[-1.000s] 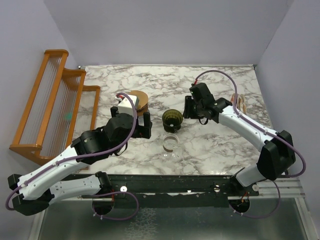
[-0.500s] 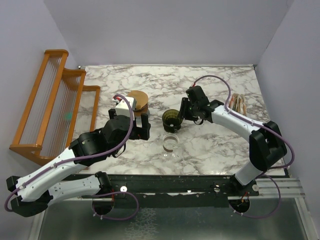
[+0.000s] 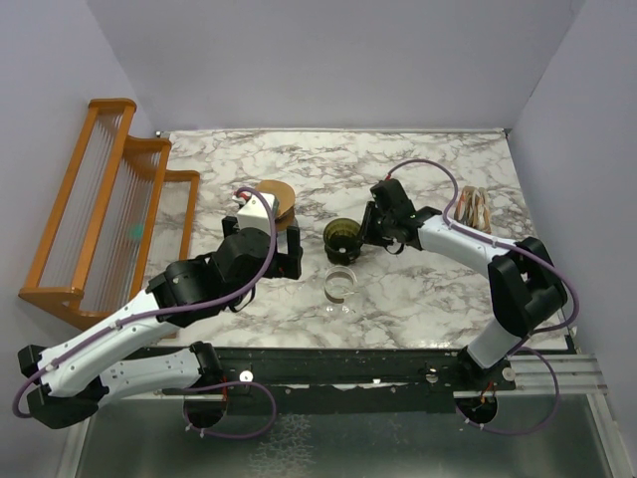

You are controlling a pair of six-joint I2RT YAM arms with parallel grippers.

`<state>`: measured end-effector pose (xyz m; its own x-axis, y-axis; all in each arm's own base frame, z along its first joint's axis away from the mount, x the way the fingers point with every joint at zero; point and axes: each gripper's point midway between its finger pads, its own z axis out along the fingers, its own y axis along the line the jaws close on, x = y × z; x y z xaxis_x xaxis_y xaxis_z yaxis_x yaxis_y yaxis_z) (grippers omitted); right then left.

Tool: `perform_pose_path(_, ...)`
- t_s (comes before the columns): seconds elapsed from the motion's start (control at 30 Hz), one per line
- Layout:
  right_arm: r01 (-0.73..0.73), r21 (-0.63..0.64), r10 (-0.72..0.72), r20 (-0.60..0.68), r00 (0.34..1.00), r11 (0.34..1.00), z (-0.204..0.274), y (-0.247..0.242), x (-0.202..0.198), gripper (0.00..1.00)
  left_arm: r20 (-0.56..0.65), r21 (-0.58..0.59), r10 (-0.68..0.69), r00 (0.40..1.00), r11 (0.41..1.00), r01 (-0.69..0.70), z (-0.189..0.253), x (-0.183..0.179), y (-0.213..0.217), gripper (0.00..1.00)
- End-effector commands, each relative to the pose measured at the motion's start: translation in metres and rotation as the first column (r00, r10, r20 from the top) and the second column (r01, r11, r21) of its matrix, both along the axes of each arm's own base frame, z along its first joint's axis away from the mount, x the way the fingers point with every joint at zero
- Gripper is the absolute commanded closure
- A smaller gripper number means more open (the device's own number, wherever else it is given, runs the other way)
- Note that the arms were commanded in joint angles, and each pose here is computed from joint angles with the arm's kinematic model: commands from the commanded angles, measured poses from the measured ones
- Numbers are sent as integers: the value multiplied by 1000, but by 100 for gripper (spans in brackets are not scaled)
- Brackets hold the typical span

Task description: Place the coffee filter in the dripper

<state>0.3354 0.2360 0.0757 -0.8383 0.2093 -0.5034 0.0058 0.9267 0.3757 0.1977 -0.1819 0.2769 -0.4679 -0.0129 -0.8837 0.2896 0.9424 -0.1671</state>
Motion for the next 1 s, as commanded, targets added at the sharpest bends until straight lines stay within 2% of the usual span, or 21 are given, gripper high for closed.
perform_pose_path(0.0, 12, 43, -13, 20, 1000, 999, 3, 4, 8, 73, -3, 15, 11, 1000, 1000, -11, -2, 1, 3, 1)
perform_pose_path(0.23, 27, 62, -28, 29, 999, 998, 6, 4, 9, 99, -1, 18, 11, 1000, 1000, -11, -2, 2, 1, 1)
perform_pose_path(0.73, 19, 56, -27, 155, 987, 998, 71, -11, 4, 100, -1, 33, 10, 1000, 999, -9, -6, 4, 1, 1)
perform_pose_path(0.97, -53, 86, 34, 211, 977, 995, 117, -13, -12, 99, 14, 32, 21, 1000, 999, -21, -4, 6, 2, 1)
